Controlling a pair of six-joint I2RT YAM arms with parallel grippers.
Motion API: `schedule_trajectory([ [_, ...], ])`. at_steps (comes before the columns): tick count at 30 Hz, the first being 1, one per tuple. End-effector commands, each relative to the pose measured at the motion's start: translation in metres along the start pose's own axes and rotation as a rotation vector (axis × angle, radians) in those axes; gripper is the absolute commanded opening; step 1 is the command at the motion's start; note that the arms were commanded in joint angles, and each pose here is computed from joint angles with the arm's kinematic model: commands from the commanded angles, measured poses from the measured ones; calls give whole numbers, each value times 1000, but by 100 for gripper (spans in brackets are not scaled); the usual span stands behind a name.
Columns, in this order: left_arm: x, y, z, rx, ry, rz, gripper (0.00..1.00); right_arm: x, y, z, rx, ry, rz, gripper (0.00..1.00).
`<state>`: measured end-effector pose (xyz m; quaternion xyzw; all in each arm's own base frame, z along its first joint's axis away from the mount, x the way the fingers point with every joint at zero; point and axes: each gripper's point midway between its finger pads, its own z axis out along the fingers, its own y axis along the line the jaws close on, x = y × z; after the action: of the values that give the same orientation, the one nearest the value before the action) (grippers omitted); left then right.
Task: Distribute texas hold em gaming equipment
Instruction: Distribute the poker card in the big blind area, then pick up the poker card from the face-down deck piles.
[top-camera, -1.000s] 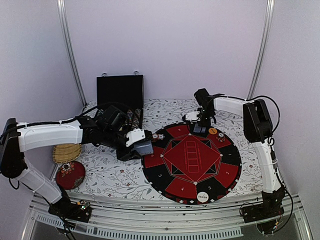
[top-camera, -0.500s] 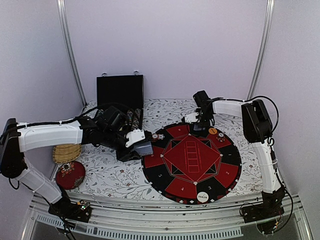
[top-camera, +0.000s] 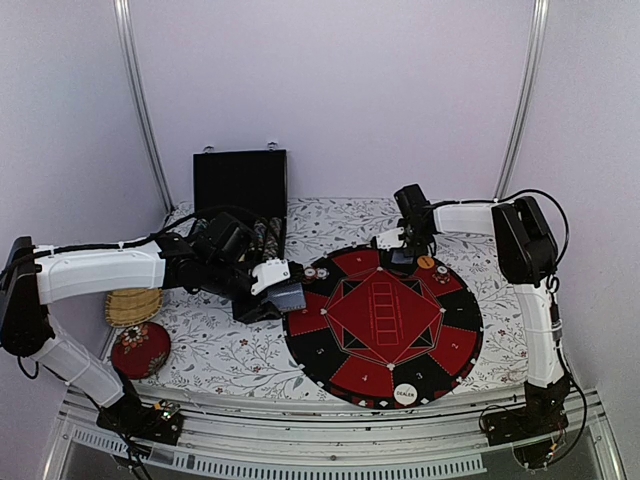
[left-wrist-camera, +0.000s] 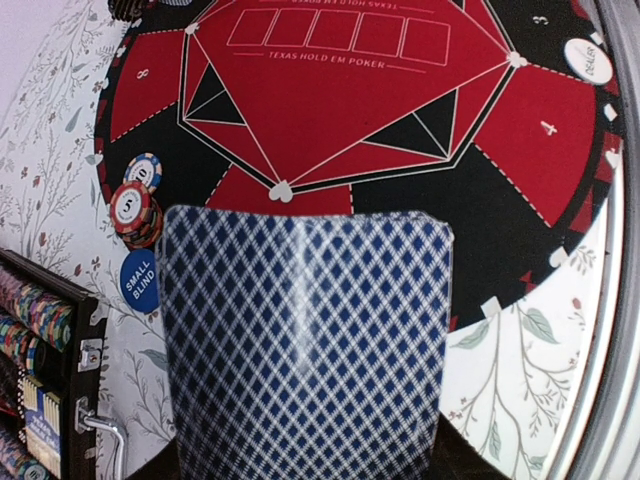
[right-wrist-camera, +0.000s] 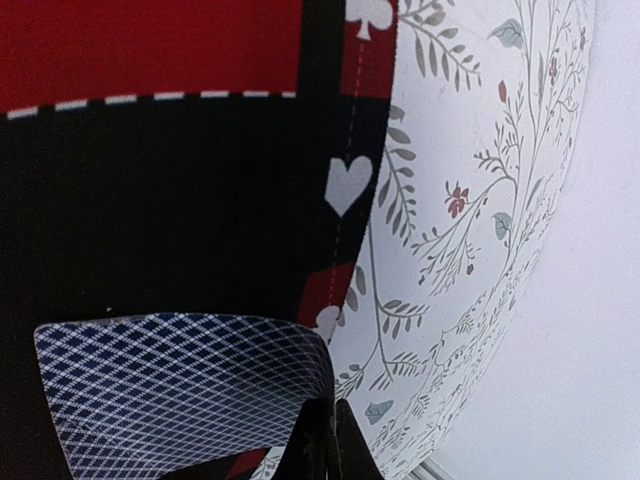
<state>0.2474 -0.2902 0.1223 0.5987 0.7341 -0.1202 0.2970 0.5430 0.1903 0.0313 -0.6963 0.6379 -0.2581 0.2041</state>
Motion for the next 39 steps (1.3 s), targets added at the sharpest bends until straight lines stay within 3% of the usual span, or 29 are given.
schedule_trajectory([
  [1,-5,-1,-4,-7,-23,17,55,5,-20,-18,64,-11,-9,2],
  [9,-5,-1,-4,-9,-24,17,55,9,-17,-15,57,-5,-2,4],
  [13,-5,-1,-5,-10,-24,17,55,11,-20,-16,77,8,7,14],
  [16,-5,-1,-5,-10,-24,17,55,12,-29,-19,107,14,30,36],
  [21,-5,0,-5,-16,-24,16,55,11,-65,-44,243,-18,122,61],
  [22,-6,0,-6,-18,-25,17,55,11,-78,-55,297,-26,153,90],
  [23,-7,1,-7,-21,-29,18,55,11,-93,-68,360,-35,189,100],
  [25,-8,1,-8,-25,-35,19,55,8,-123,-103,465,-86,298,99],
  [28,-10,3,-10,-37,-45,23,55,-8,-157,-171,521,-302,558,99],
  [30,-11,4,-12,-45,-51,26,56,-26,-160,-223,422,-550,741,99],
  [31,-12,4,-13,-47,-55,27,56,-40,-154,-247,316,-716,873,99],
  [33,-14,5,-14,-52,-66,30,56,-76,-127,-289,82,-1023,949,99],
  [35,-15,5,-16,-57,-74,33,56,-109,-92,-319,-203,-1253,1031,99],
  [37,-16,6,-16,-63,-77,34,56,-143,-61,-333,-462,-1342,1080,99],
  [39,-16,7,-17,-69,-76,33,56,-176,-35,-337,-652,-1342,1090,99],
])
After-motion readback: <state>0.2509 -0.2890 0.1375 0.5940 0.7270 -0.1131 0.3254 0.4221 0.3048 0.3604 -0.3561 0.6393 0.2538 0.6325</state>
